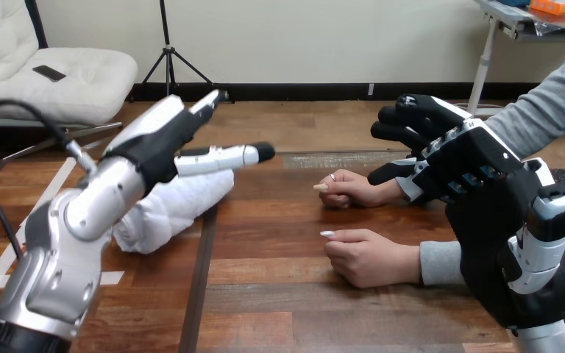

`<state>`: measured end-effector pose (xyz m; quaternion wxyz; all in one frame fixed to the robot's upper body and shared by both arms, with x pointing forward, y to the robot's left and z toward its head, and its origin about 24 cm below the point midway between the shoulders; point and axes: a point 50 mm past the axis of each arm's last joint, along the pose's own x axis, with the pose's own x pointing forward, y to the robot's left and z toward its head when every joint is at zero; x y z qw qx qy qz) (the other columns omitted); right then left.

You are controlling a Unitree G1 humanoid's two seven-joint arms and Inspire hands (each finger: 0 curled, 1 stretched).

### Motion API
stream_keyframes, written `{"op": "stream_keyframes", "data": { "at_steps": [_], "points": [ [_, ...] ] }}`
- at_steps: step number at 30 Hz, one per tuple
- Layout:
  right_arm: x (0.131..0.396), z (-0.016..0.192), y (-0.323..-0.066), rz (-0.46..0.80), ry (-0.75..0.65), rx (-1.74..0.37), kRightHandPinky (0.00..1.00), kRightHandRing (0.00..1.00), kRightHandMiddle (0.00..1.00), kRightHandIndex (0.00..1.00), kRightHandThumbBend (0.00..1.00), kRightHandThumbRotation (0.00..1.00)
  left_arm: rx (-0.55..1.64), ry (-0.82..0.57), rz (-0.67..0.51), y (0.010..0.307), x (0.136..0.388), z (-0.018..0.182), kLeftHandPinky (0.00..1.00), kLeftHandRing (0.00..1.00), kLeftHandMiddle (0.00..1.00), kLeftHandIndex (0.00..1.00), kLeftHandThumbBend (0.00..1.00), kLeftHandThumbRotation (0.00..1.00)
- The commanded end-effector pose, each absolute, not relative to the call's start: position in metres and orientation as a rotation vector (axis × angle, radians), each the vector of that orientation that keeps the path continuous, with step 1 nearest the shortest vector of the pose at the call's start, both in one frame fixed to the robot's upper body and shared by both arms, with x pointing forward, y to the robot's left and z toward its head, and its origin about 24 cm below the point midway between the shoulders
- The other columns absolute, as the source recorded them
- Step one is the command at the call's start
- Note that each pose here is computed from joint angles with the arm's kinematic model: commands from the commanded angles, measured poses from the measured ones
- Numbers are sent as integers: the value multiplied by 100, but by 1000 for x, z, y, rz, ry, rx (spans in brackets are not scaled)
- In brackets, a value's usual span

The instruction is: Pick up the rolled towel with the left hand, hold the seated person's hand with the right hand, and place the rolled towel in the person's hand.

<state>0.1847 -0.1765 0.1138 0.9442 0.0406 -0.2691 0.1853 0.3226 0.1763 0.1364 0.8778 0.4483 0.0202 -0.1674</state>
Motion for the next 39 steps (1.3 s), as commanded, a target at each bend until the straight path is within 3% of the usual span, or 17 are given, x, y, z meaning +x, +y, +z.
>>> {"op": "stream_keyframes", "data": {
  "at_steps": [1,12,23,39],
  "points": [
    [191,123,-176,384,-605,84,59,80,81,79,83,99,962,-116,-291,169,328,173,82,93,98,99,87,79],
    [192,124,-175,386,-604,89,59,81,81,79,82,99,970,-226,-253,163,326,191,78,91,96,96,87,76],
    [193,124,-175,389,-605,88,58,81,81,79,82,99,996,-294,-204,160,332,205,88,99,100,99,91,75],
    [193,124,-173,396,-606,92,57,81,81,78,83,99,1075,-182,-152,161,369,193,89,100,100,100,97,72]
  ]
}}
